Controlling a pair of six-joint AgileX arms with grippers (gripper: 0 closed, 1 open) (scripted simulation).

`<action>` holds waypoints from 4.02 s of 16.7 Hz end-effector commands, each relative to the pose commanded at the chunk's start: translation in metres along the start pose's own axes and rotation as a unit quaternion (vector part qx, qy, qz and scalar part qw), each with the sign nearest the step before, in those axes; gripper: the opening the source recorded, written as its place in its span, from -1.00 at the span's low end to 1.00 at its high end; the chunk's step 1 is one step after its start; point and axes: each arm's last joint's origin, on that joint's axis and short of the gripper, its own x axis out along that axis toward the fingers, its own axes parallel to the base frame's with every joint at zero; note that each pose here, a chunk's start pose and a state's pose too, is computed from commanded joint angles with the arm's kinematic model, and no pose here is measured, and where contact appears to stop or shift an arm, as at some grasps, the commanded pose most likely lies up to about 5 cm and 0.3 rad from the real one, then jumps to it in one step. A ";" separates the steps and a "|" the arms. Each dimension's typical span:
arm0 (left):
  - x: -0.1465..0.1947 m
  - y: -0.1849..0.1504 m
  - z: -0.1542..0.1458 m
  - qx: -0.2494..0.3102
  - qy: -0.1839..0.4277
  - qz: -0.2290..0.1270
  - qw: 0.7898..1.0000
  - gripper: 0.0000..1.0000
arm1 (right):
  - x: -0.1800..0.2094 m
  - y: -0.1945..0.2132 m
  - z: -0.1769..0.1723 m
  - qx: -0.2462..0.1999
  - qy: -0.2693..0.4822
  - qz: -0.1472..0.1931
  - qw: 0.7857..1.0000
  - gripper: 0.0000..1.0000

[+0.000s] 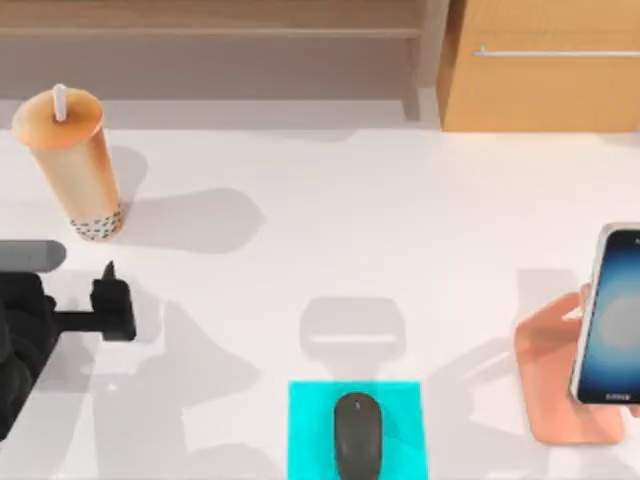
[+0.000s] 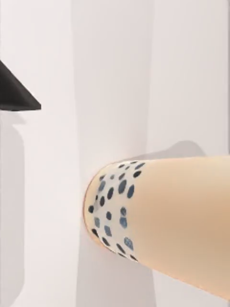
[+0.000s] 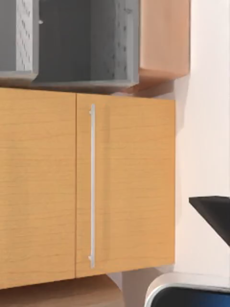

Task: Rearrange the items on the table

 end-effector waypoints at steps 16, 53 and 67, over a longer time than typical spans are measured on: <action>0.055 -0.002 0.040 -0.004 -0.146 0.007 0.989 1.00 | 0.000 0.000 0.000 0.000 0.000 0.000 1.000 1.00; 0.080 -0.002 0.057 -0.003 -0.146 0.007 0.989 -1.00 | 0.000 0.000 0.000 0.000 0.000 0.000 1.000 1.00; 0.076 0.054 0.108 0.046 -0.245 0.069 0.966 -1.00 | 0.000 0.000 0.000 0.000 0.000 0.000 1.000 1.00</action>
